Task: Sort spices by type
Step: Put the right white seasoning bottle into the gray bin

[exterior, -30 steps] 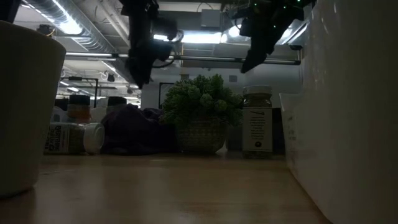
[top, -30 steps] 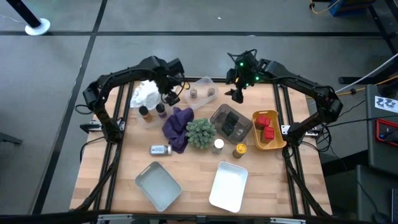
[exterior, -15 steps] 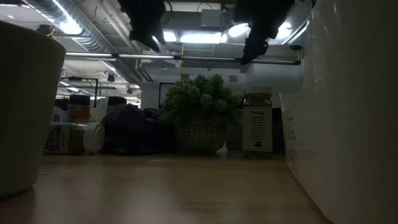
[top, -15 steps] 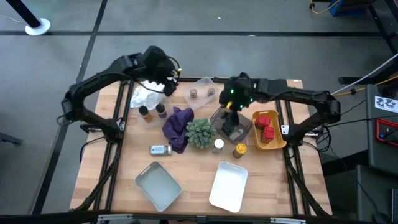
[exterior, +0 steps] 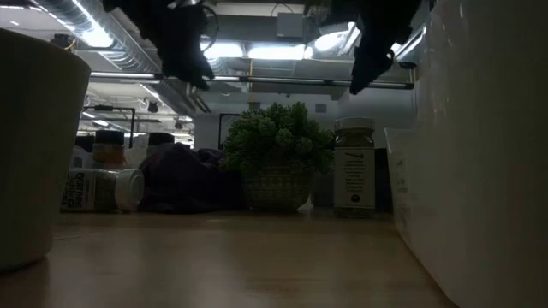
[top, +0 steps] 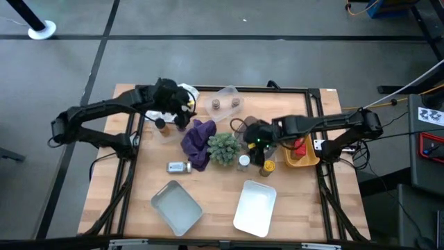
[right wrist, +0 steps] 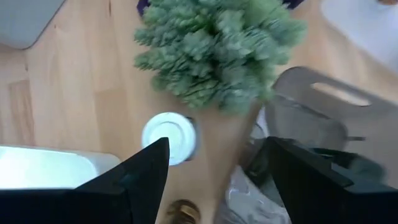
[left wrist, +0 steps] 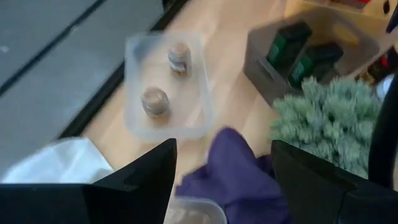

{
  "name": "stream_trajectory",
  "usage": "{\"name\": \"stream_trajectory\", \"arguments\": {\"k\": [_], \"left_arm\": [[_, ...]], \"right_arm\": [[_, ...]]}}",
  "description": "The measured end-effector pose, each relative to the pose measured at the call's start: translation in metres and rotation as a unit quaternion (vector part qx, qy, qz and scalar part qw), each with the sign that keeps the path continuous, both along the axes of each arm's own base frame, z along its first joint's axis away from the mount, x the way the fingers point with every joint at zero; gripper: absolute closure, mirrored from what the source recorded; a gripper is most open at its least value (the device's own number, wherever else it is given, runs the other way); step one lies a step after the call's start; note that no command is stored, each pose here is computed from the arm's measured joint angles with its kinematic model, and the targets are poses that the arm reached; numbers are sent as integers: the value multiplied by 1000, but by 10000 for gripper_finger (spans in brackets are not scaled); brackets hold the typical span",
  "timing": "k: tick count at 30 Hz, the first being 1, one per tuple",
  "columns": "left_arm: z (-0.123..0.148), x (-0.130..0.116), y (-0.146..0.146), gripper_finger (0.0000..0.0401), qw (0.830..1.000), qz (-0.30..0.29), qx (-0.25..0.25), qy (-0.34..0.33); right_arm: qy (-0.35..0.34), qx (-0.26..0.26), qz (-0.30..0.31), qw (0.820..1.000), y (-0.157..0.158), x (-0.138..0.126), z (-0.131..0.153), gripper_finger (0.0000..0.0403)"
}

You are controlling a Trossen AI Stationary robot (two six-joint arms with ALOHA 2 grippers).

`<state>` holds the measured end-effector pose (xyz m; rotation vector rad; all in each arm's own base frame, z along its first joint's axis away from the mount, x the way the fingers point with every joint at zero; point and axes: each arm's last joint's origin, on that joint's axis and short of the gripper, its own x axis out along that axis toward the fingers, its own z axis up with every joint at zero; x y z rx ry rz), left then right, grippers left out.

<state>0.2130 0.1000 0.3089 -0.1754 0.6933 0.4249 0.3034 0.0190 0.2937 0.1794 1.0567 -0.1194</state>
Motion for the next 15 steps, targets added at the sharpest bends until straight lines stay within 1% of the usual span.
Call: {"name": "stream_trajectory", "arguments": {"k": [4,6,8,10,15], "left_arm": [[-19,2,-8,157,1000,-8,-16,11],[-26,5,-11,157,1000,-15,-17,11],[-31,7,-14,157,1000,-23,-15,5],[-35,9,-17,157,999,-30,-11,-6],[-34,14,-24,157,999,-47,-5,-22]], "right_arm": [[-10,11,-6,1000,13,1,-13,136],[-27,-1,-13,1000,17,3,-18,136],[-29,-20,-19,999,20,2,-25,136],[-30,-27,-19,999,22,1,-29,136],[-37,-19,-19,999,29,0,-39,136]]}}
